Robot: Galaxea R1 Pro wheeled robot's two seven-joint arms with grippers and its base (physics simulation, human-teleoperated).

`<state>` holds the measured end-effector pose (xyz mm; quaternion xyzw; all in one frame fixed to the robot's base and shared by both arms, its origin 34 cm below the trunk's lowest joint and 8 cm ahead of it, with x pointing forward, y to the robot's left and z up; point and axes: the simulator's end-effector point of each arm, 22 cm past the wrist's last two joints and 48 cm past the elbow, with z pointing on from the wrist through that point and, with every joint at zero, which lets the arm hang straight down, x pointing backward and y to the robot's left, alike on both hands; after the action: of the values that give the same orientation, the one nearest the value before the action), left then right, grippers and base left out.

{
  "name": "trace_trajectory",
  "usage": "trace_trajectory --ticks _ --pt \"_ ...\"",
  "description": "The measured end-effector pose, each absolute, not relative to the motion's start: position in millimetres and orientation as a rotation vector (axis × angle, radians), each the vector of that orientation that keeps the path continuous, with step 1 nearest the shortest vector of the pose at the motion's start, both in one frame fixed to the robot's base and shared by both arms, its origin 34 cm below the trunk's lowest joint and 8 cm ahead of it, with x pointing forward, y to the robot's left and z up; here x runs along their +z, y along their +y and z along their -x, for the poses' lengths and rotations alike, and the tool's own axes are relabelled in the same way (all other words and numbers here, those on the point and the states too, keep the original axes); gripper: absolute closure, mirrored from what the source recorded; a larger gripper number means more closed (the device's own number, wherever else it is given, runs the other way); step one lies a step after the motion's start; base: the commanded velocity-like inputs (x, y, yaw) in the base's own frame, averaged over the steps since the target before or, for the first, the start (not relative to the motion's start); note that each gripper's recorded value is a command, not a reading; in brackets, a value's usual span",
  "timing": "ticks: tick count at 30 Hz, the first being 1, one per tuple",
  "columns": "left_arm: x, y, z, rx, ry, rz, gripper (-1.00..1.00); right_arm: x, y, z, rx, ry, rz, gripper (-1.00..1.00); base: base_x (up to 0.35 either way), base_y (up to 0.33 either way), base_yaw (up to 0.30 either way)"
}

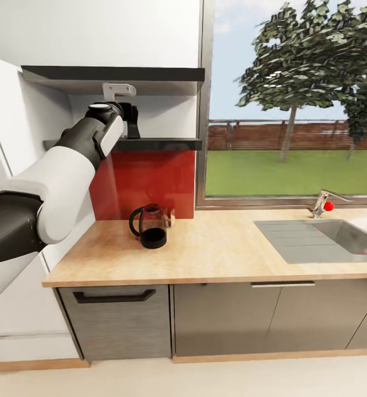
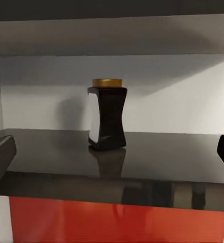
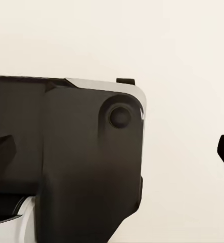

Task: Set up a coffee station on the kitchen countertop: keep the coffee maker on the countertop, move the bottle of coffee from the kitchen shelf to the counter next to the coffee maker, place a paper coffee filter on top of the coffee maker, put the saucer next to the coffee maker with the coffee cup on the saucer, and place the electric kettle next to the coffee maker.

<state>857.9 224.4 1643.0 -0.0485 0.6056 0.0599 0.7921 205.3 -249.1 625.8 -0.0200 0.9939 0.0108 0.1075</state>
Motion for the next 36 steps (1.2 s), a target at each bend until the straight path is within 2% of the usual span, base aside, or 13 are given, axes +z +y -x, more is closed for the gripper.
trace_trajectory --ticks 16,30,36 --pt "1654 227 -852 0.127 1.282 0.111 -1.00 626 -249 -205 0.029 2.925 0.059 -1.00 0.269 0.000 0.000" --pt "1666 233 -847 0.144 1.251 0.116 -1.00 626 -249 -206 0.029 2.925 0.058 -1.00 0.021 0.000 0.000" --pt "1670 243 -844 0.143 1.243 0.131 -1.00 626 -249 -205 0.030 2.925 0.059 -1.00 0.253 0.000 0.000"
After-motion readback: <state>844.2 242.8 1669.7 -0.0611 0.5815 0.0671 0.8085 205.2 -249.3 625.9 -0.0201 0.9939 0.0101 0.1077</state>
